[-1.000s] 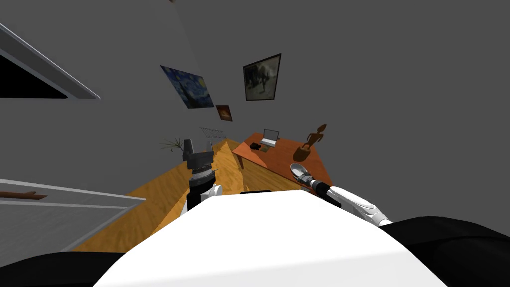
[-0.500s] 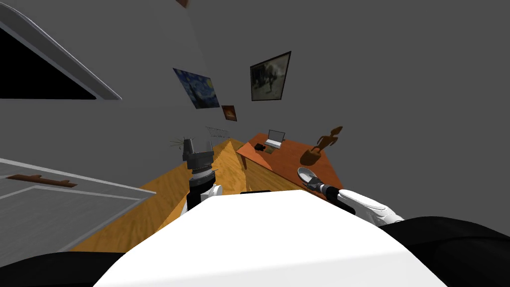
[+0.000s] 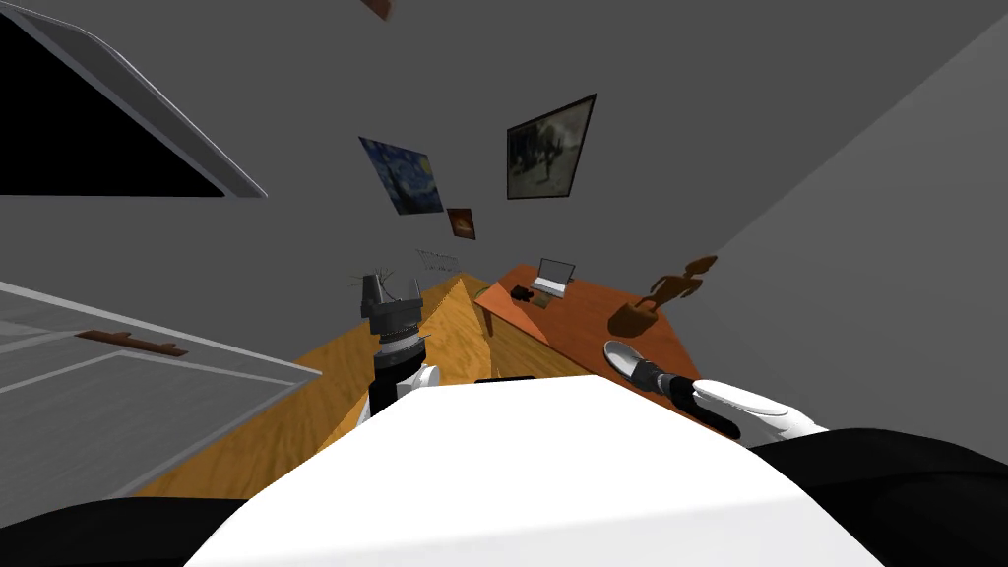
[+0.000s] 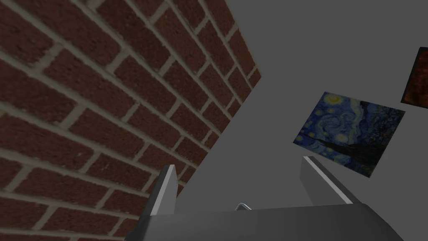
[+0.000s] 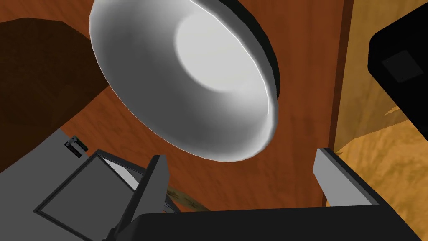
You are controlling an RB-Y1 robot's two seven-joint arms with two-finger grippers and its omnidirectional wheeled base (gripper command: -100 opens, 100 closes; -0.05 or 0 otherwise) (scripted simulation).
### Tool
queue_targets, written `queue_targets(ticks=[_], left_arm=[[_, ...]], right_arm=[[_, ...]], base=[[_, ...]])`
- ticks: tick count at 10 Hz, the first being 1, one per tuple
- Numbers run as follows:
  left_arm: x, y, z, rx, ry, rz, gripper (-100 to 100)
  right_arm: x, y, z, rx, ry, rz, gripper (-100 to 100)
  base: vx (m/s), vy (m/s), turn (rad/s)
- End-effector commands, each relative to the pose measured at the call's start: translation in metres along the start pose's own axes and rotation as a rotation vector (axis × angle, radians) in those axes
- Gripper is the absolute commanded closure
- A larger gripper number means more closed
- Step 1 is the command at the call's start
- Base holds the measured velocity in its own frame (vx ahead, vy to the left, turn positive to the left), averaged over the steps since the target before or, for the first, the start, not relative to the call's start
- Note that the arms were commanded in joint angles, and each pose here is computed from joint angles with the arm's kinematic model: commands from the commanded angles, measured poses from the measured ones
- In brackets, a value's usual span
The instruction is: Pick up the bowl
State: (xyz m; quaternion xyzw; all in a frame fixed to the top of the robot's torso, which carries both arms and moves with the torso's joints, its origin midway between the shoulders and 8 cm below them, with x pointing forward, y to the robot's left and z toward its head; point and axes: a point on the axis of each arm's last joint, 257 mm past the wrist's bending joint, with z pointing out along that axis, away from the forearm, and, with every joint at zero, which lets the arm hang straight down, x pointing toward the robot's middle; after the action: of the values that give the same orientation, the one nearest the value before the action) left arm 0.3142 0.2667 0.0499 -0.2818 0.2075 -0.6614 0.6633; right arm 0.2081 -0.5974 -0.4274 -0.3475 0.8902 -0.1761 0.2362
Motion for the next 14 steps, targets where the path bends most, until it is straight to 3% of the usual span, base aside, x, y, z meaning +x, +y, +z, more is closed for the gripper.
queue_targets(ticks=[1, 4, 7, 10, 11, 12, 13, 14], left_arm=[[0.000, 0.000, 0.000, 0.000, 0.000, 0.000, 0], [0.000, 0.000, 0.000, 0.000, 0.000, 0.000, 0], [0.000, 0.000, 0.000, 0.000, 0.000, 0.000, 0], [0.000, 0.000, 0.000, 0.000, 0.000, 0.000, 0], [0.000, 0.000, 0.000, 0.000, 0.000, 0.000, 0], [0.000, 0.000, 0.000, 0.000, 0.000, 0.000, 0], [0.000, 0.000, 0.000, 0.000, 0.000, 0.000, 0], [0.000, 0.000, 0.000, 0.000, 0.000, 0.000, 0]], right_arm=[[0.011, -0.001, -0.007, -0.010, 0.025, -0.012, -100], [0.060, 0.001, -0.020, -0.056, 0.120, -0.030, -100], [0.094, 0.017, -0.031, -0.112, 0.180, -0.013, -100], [0.110, 0.047, -0.035, -0.171, 0.204, 0.023, -100], [0.113, 0.074, -0.035, -0.213, 0.203, 0.049, -100], [0.111, 0.063, -0.032, -0.189, 0.202, 0.034, -100], [0.111, 0.066, -0.032, -0.194, 0.202, 0.037, 0], [0.114, 0.075, -0.028, -0.191, 0.206, 0.046, -100]], base=[[0.053, 0.036, 0.039], [0.061, 0.036, 0.082], [0.086, 0.016, 0.063], [0.078, -0.012, 0.048], [0.063, -0.027, 0.041], [0.026, -0.013, 0.008], [0.005, -0.002, 0.000], [0.007, -0.023, 0.083]])
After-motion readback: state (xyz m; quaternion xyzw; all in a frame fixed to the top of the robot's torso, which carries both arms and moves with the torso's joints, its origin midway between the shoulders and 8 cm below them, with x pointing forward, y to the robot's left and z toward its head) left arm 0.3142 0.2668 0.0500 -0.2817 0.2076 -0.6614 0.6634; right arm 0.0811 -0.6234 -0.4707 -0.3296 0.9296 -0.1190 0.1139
